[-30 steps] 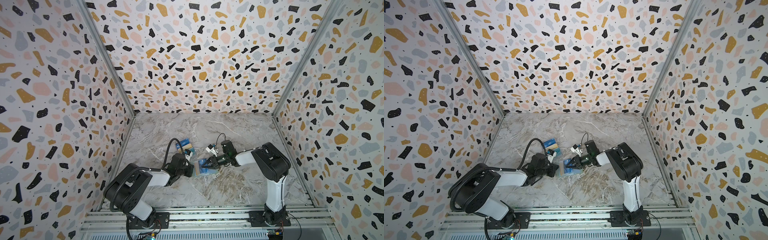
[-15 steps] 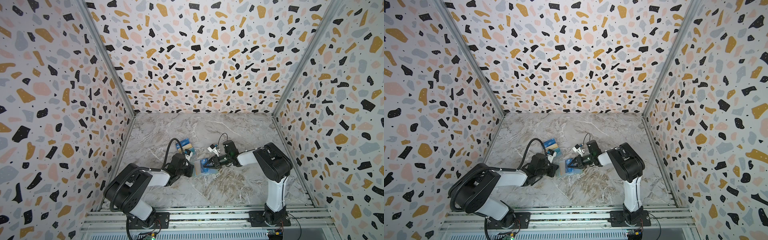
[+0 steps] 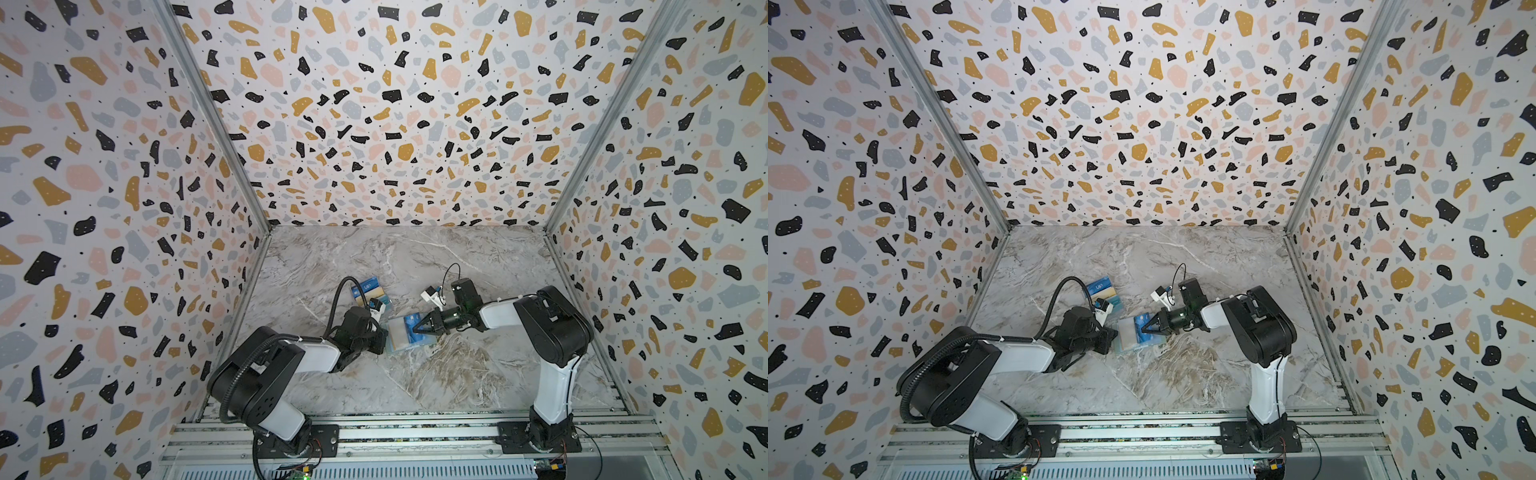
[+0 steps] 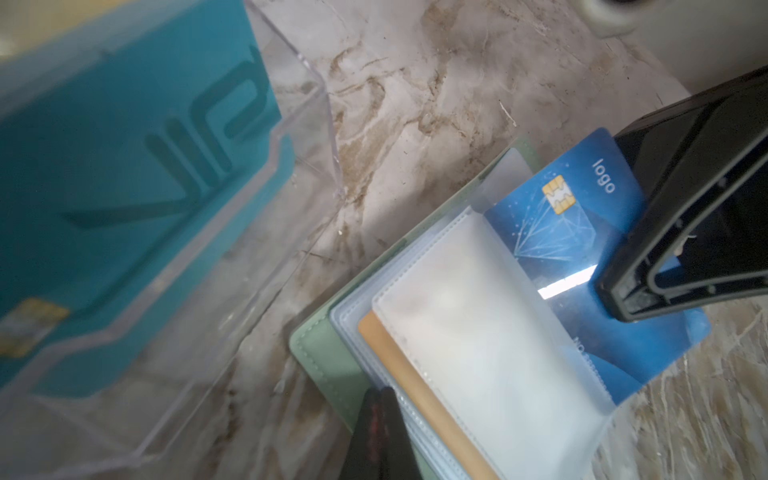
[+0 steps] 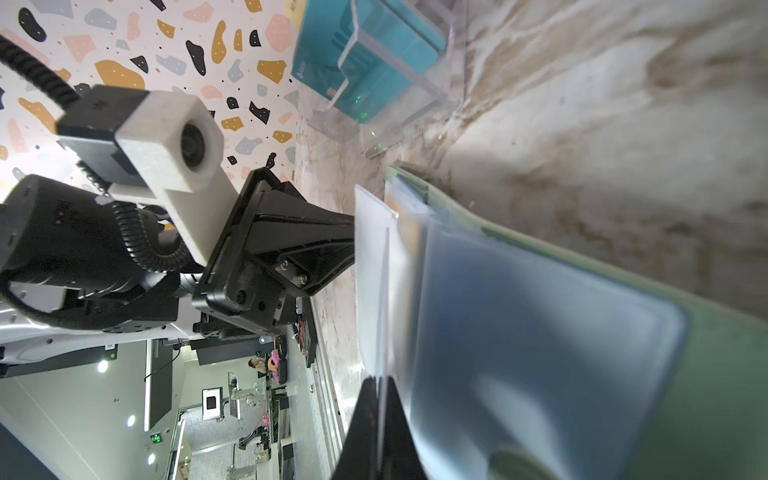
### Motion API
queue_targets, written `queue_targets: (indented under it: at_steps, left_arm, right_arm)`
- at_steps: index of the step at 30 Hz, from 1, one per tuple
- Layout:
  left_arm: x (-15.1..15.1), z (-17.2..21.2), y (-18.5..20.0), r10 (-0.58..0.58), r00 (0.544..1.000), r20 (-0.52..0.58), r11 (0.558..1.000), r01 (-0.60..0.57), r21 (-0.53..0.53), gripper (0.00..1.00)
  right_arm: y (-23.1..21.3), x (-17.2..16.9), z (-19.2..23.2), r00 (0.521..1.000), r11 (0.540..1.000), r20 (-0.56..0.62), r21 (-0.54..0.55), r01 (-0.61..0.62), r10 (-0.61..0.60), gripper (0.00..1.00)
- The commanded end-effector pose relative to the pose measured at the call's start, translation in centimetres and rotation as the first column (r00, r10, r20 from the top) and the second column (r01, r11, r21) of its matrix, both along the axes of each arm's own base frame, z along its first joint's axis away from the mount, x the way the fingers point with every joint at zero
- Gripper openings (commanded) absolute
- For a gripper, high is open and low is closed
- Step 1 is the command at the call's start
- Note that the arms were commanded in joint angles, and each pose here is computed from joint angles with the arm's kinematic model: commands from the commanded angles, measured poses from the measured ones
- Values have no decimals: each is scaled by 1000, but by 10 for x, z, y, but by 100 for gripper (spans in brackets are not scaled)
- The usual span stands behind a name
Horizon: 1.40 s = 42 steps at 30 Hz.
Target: Take the credit cards out of the card holder
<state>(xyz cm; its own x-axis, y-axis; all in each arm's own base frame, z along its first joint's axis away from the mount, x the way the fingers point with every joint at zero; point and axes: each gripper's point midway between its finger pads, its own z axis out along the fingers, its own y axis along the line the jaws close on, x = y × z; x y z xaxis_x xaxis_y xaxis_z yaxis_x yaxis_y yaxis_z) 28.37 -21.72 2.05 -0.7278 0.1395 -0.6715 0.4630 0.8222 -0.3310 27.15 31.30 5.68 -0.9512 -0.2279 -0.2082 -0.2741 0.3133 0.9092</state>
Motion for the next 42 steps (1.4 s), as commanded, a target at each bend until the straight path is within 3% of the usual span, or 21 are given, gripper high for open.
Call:
queue_targets:
  at_steps: [1, 6, 19, 26, 31, 37, 42]
  left_arm:
    - [-14, -27, 13, 10, 997, -81, 997, -3, 77, 0]
    - [-11, -17, 6, -25, 998, -56, 998, 28, 54, 0]
    - [16, 48, -8, -27, 997, 68, 1000, 26, 8, 15]
    - [23, 90, -9, -1, 990, 138, 999, 6, -35, 24]
    - [22, 127, -7, 12, 976, 216, 997, 5, -78, 35]
    - [8, 157, -13, -47, 962, 268, 986, 88, -141, 65]
    - [-3, 189, -18, -76, 940, 333, 961, 158, -228, 70]
  right_arm:
    - [-3, 6, 18, 998, 1000, 63, -7, -4, 5, 1]
    - [-9, 8, 18, 996, 999, 86, -44, 3, 1, 0]
    - [-15, 14, 55, 956, 998, 290, -50, -37, 50, 0]
    - [-18, 13, 88, 892, 999, 449, -7, -47, 45, 0]
    - [-21, 3, 114, 830, 996, 555, 34, -84, 51, 0]
    - [-21, -6, 135, 773, 988, 631, 70, -138, 63, 0]
    - [-20, -17, 148, 743, 972, 663, 110, -210, 86, 0]
